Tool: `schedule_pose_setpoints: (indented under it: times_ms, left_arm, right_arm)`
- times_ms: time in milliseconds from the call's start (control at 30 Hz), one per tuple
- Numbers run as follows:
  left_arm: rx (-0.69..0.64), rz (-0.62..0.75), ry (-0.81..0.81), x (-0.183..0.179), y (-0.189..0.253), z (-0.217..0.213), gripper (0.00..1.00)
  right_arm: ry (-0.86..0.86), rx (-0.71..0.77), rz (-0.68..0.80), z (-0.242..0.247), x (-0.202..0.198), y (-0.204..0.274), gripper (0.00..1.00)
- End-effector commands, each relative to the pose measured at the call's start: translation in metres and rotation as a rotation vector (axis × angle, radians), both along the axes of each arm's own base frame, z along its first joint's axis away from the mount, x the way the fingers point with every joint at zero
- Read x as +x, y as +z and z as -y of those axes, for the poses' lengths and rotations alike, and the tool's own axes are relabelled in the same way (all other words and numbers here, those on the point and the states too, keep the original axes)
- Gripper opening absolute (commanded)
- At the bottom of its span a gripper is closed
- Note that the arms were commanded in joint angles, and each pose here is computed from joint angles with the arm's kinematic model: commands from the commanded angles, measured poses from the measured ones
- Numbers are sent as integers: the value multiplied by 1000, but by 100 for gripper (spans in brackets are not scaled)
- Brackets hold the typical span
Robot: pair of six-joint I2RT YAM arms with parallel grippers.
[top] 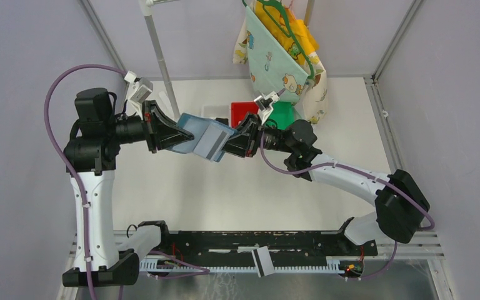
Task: Take the credit cards out of the card holder
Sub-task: Remove the credit card from the card holder.
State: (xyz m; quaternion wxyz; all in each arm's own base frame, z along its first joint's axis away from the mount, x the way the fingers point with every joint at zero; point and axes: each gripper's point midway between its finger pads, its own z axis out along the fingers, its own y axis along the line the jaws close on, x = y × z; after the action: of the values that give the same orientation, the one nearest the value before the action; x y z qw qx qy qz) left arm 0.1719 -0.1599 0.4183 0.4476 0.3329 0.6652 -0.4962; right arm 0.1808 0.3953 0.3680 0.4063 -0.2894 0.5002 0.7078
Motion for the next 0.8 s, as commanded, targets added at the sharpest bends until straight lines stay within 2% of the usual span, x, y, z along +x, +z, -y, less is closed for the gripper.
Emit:
schedule_pose_setpoints:
  times_ms: [0, 100, 133, 167, 200, 233, 267, 367, 467, 767]
  left_arm:
    - [4, 78, -23, -6, 5, 1, 6]
    - [12, 76, -12, -4, 2, 1, 9]
    - [18, 79, -6, -2, -1, 0, 20]
    - [28, 84, 1, 0, -5, 0, 36]
    - [44, 89, 20, 3, -12, -2, 54]
    - [68, 100, 41, 7, -20, -4, 66]
    - [101, 120, 68, 13, -30, -7, 75]
    - [184, 165, 125, 23, -53, -16, 94]
    - [229, 200, 135, 25, -68, -20, 99]
    - [260, 271, 181, 30, -67, -26, 100]
  right_arm:
    - [-104, 25, 15, 3, 12, 20, 24]
    - [-127, 18, 14, 0, 14, 25, 21]
    - [-138, 9, 23, -3, 14, 27, 21]
    - [-150, -1, 28, -6, 15, 28, 19]
    - [-165, -6, 33, -9, 15, 32, 14]
    - [-189, -32, 35, -14, 16, 31, 4]
    - [-221, -75, 39, -20, 19, 30, 0]
    - [-369, -228, 111, -31, 30, 28, 0]
    - [-505, -374, 182, -32, 36, 17, 0]
    - [-742, -666, 308, -41, 43, 8, 0]
